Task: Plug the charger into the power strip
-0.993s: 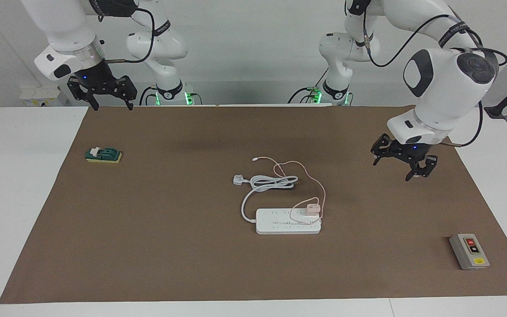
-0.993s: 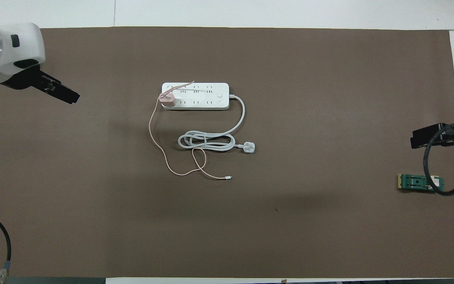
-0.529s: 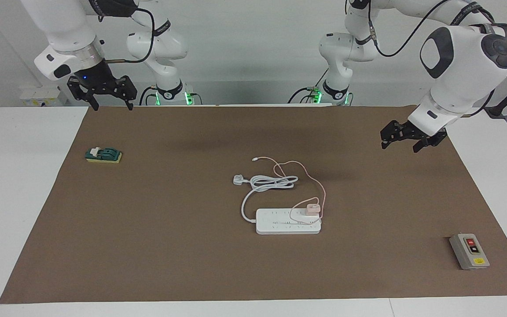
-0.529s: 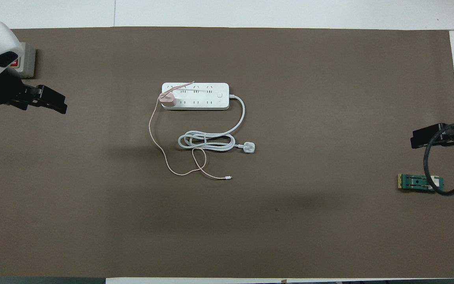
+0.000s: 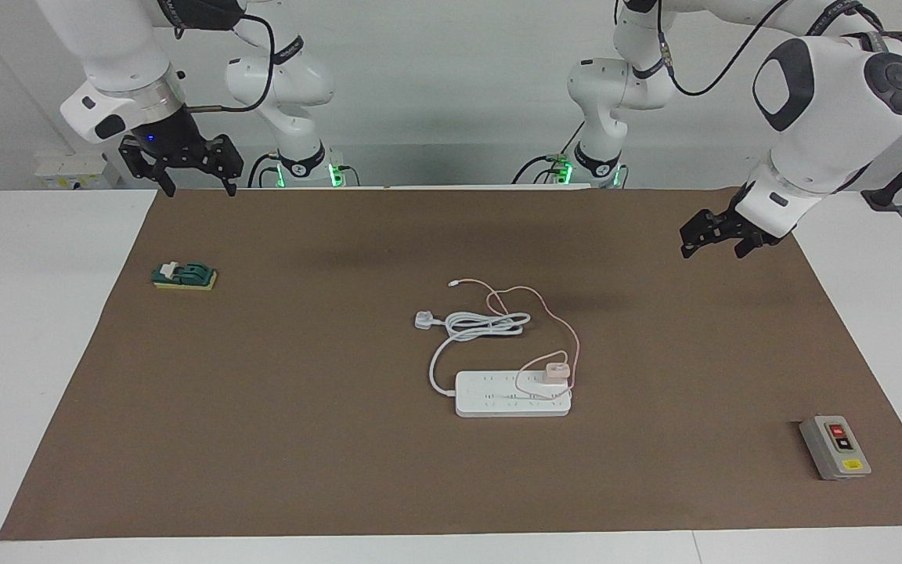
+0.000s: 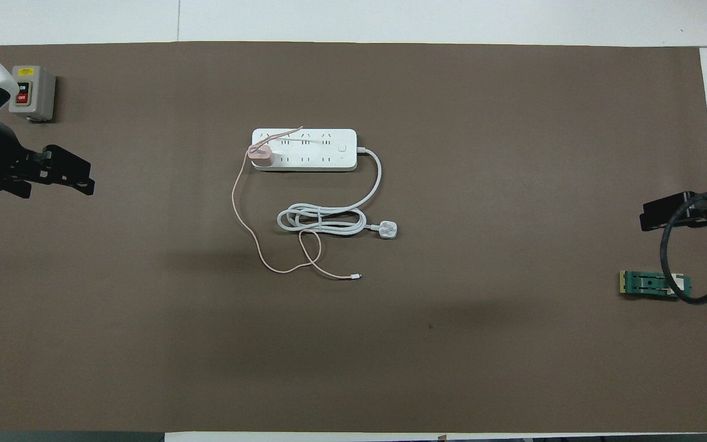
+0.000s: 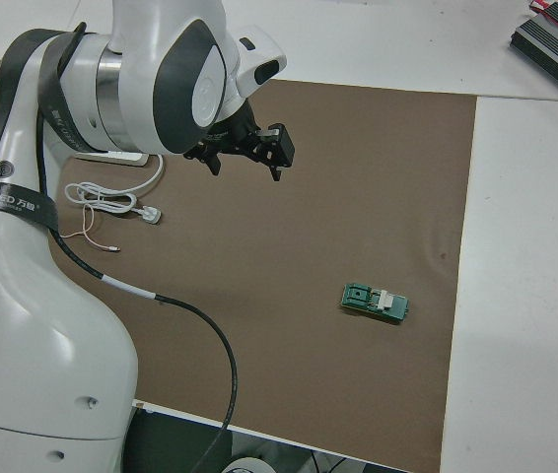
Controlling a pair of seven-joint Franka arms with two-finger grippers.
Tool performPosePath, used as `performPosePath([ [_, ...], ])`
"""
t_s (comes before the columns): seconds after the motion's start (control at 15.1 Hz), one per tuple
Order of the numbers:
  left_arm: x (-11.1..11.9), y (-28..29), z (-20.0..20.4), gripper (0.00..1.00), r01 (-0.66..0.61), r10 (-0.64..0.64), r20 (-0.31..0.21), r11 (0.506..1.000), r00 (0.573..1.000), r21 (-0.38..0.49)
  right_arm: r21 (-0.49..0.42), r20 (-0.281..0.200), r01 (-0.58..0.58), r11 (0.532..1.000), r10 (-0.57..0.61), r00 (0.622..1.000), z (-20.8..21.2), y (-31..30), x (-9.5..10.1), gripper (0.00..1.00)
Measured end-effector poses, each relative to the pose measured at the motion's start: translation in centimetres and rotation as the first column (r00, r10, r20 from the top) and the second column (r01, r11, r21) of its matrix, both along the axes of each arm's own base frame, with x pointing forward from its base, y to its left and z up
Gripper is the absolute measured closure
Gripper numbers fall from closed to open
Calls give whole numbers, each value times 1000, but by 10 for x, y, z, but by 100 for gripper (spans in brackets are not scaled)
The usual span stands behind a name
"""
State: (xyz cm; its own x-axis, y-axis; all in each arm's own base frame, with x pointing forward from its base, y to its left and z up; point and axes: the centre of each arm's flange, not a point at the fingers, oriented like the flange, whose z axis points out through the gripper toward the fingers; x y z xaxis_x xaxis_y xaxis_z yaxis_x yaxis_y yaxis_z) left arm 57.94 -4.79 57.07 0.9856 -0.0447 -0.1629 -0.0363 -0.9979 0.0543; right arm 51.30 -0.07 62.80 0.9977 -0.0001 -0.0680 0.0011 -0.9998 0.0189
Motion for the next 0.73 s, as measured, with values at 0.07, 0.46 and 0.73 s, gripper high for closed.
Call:
performPosePath([
  [0.07, -2, 1, 0, 0, -10, 10, -1, 1000, 1000, 1, 0, 0, 0, 1000, 0, 1000, 0, 0, 0, 0],
  [0.46, -4, 46, 9, 0, -102, 102, 21, 995, 995, 2, 0, 0, 0, 1000, 0, 1000, 0, 0, 0, 0],
  [0.73, -9, 69, 20, 0, -123, 120, 46, 990, 992, 65, 0, 0, 0, 1000, 0, 1000, 0, 0, 0, 0],
])
